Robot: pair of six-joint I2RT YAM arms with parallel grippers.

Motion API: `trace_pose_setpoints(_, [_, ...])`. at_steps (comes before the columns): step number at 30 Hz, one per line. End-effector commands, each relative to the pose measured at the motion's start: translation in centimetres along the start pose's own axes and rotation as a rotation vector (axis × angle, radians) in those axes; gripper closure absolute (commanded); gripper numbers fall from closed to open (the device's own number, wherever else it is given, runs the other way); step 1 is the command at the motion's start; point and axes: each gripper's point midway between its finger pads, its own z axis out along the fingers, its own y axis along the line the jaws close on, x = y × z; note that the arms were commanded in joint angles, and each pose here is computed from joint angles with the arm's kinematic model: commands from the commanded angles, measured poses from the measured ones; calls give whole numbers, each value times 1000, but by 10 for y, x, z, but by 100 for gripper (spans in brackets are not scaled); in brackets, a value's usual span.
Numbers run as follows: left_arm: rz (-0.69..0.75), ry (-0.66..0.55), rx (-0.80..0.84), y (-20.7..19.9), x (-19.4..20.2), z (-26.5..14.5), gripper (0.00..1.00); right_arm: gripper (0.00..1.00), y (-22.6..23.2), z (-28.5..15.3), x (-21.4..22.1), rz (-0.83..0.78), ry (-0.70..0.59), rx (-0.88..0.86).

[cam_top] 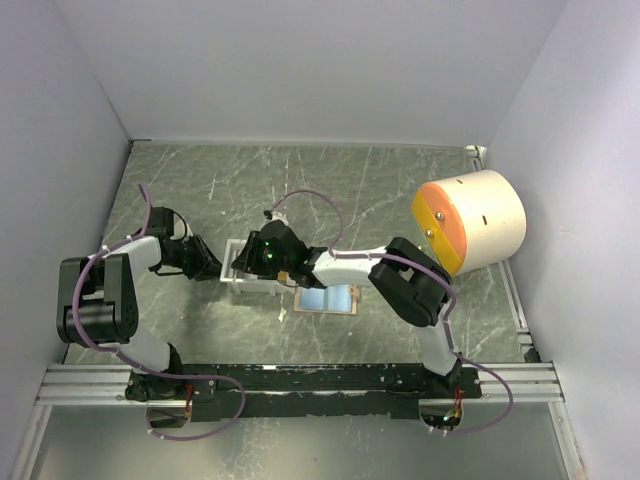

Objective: Put the credit cards into the card holder

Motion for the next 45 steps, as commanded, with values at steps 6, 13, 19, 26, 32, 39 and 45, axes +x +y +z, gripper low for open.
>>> trace_pose_setpoints(6, [32,11,21,-5,-2,1,66,88,12,1,-12,-27,-33,-19])
trace_pose_setpoints(13, [30,11,-2,-2,-3,0,66,99,6,0,-13,-30,-39,14])
trace_pose_setpoints(19, [35,-5,-28,-1,-7,-3,65,96,7,-10,-21,-23,-64,47])
trace_pose_setpoints(26, [44,-25,-40,-4,-13,-7,64,96,10,-13,-21,-27,-60,41])
trace_pose_setpoints(32, [54,-45,-73,-1,-17,-13,63,100,7,-23,-30,-45,-93,77])
trace_pose_setpoints(39, [57,-148,-120,-8,-35,-32,57,100,2,-45,-39,-81,-133,133])
trace_pose_setpoints(45, [73,-279,-190,-13,-55,-62,50,100,1,-61,-44,-98,-153,151])
